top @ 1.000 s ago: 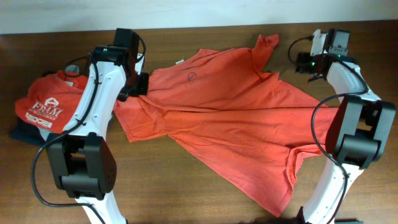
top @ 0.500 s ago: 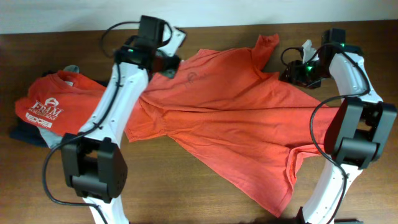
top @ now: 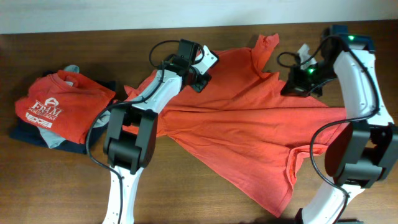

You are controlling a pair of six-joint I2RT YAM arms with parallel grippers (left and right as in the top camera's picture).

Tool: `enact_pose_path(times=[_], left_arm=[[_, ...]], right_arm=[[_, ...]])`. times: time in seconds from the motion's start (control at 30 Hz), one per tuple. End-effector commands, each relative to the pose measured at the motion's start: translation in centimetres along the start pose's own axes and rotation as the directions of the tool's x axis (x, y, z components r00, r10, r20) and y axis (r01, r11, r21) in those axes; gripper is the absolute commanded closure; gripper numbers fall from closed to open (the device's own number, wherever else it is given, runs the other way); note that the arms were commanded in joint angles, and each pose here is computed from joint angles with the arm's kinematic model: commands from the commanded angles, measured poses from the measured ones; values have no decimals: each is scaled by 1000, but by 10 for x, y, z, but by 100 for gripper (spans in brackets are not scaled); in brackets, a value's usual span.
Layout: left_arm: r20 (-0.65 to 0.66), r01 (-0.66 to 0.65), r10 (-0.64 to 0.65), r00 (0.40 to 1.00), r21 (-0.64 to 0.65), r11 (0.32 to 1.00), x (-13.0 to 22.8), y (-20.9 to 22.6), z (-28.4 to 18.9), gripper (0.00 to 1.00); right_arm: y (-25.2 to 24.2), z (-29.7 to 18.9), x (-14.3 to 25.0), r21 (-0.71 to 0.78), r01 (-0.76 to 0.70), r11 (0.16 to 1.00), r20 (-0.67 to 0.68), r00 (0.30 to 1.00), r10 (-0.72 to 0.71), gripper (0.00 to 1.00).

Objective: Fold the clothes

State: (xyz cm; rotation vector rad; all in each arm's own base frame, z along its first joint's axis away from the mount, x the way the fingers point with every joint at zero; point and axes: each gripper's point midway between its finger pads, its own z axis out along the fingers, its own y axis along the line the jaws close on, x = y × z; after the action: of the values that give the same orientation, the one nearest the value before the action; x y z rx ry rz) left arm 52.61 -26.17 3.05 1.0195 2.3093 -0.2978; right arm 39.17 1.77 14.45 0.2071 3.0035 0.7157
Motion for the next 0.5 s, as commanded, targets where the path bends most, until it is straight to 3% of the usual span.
enact_pose_path(times=[0.0,0.2,0.27,0.47], left_arm=[[6,-13,13,1000,-8,1000,7,4,18,100],[-116,58,-93,989,-274,960,59,66,40,100],[-142,149,-213,967,-361,920,97,104,44,100],[-134,317,-410,902,-440,840,162,167,34,100]], right_arm=[[6,3,8,64,36,997,-35,999,-34,94],[-5,6,10,186,23,982,-45,999,-15,94],[-10,5,9,217,12,976,-37,999,-4,93],[-19,21,13,225,-20,974,-51,998,32,92]])
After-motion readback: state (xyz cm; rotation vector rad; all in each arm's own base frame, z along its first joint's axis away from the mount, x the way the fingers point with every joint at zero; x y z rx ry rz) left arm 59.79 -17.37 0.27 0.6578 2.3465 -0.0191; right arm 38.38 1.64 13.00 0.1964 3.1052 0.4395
